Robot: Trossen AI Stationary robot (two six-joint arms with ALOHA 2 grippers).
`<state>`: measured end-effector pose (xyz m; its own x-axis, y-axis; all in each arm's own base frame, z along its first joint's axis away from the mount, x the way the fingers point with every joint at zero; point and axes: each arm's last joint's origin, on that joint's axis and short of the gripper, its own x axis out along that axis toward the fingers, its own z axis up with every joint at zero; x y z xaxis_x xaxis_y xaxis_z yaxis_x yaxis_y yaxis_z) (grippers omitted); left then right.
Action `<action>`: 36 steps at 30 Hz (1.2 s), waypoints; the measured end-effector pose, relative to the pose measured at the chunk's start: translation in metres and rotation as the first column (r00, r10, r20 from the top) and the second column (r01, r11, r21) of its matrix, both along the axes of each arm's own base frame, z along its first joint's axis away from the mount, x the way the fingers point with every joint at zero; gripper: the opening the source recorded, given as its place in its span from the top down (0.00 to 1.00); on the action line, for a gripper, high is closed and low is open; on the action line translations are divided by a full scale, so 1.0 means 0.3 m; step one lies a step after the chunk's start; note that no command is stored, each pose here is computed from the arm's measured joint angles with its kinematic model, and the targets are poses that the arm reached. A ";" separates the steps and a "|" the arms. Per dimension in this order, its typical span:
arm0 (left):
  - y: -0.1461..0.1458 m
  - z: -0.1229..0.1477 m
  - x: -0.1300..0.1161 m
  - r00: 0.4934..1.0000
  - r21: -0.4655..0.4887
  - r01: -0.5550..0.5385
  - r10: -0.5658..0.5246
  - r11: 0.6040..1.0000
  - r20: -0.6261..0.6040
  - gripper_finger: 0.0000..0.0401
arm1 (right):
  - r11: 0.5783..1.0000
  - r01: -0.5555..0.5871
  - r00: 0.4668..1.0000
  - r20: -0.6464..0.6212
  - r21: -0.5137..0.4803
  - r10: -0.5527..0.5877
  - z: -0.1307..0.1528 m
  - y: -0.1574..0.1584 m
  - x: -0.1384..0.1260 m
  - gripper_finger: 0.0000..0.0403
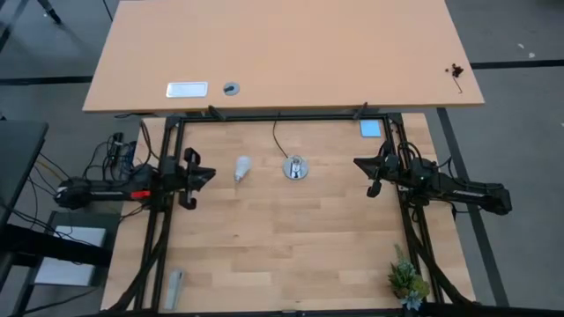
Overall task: Screw lightbulb
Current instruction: Insert the lightbulb into the lamp
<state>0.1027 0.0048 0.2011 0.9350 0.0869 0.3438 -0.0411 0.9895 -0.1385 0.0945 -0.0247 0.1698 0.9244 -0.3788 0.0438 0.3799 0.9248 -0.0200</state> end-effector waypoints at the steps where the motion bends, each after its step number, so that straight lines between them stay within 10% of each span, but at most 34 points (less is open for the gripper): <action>1: 0.000 -0.001 0.006 1.000 -0.012 0.009 -0.009 1.000 -0.004 0.83 | 1.000 0.000 1.000 -0.001 0.000 0.000 0.000 0.000 0.000 0.93; 10: -0.008 0.020 0.044 0.992 0.010 0.106 -0.107 0.994 0.061 0.82 | 1.000 0.000 1.000 0.000 0.000 0.000 0.000 0.000 0.000 0.93; 36: 0.008 0.037 0.274 0.963 -0.084 0.002 -0.024 0.996 -0.268 0.86 | 1.000 0.000 1.000 0.000 0.000 0.000 0.000 0.000 0.000 0.93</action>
<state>0.1848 0.0073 0.2123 0.9932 0.0915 0.0718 -0.0751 0.9759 -0.2047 0.0945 -0.0247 0.1697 0.9245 -0.3786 0.0435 0.3797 0.9249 -0.0203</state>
